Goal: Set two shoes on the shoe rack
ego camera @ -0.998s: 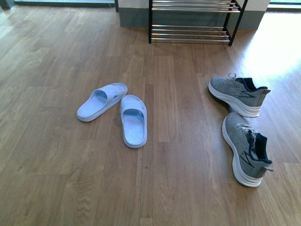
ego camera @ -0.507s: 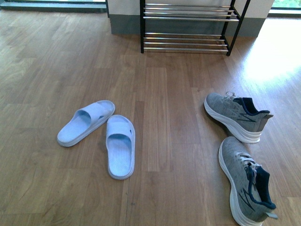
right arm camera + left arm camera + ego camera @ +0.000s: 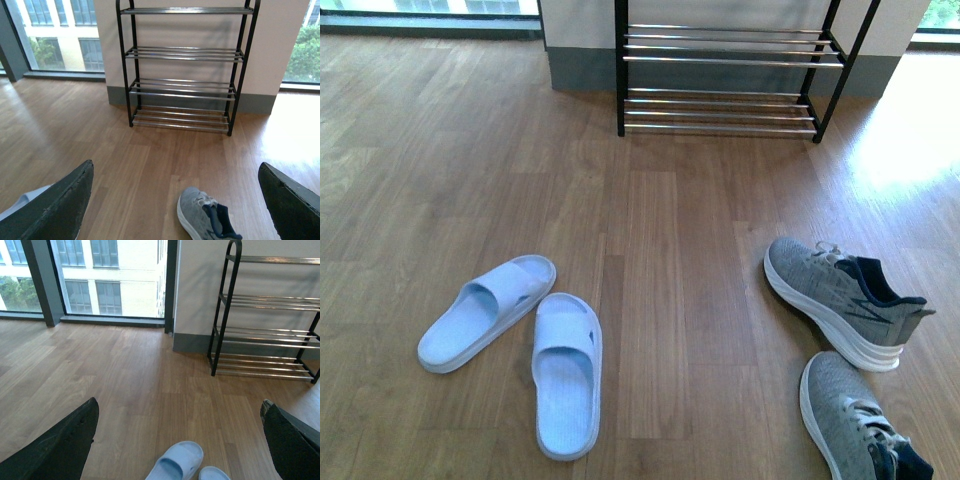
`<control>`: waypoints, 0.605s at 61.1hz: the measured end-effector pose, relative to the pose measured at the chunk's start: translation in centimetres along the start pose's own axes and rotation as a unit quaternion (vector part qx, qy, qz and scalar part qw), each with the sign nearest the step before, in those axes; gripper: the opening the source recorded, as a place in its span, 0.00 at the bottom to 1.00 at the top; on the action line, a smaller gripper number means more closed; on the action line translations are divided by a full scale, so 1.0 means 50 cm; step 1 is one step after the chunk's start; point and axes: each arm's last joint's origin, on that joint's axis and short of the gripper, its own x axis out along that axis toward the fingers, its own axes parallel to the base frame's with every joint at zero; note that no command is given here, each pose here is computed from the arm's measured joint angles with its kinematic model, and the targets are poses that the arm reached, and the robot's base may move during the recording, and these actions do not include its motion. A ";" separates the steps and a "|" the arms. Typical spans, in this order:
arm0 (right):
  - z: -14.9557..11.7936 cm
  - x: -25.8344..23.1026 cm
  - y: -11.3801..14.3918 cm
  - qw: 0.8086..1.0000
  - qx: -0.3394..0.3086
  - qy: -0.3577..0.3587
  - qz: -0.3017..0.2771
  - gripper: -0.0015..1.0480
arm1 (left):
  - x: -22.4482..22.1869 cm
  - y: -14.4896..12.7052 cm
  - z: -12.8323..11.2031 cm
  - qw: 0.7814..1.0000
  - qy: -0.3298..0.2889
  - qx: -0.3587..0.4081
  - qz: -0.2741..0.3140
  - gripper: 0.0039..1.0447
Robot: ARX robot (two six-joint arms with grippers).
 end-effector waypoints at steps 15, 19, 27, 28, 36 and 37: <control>0.000 0.000 0.000 1.000 0.000 0.000 0.000 0.91 | 0.000 0.000 0.000 1.000 0.000 0.000 0.000 0.91; -0.003 0.001 -0.001 1.000 0.003 0.012 -0.022 0.91 | 0.000 0.000 0.000 1.000 0.000 0.000 0.000 0.91; -0.028 0.024 -0.026 0.988 0.010 0.116 -0.099 0.91 | 0.000 0.000 0.000 1.000 0.000 0.000 0.000 0.91; -0.034 0.029 -0.031 0.986 0.013 0.133 -0.100 0.91 | 0.000 0.000 0.000 1.000 0.000 0.000 0.000 0.91; -0.077 0.068 -0.075 0.971 0.016 0.216 -0.101 0.91 | 0.000 0.000 0.000 1.000 0.000 0.000 0.000 0.91; -0.086 0.073 -0.083 0.968 0.012 0.228 -0.100 0.91 | 0.000 0.000 0.000 1.000 0.000 0.000 0.000 0.91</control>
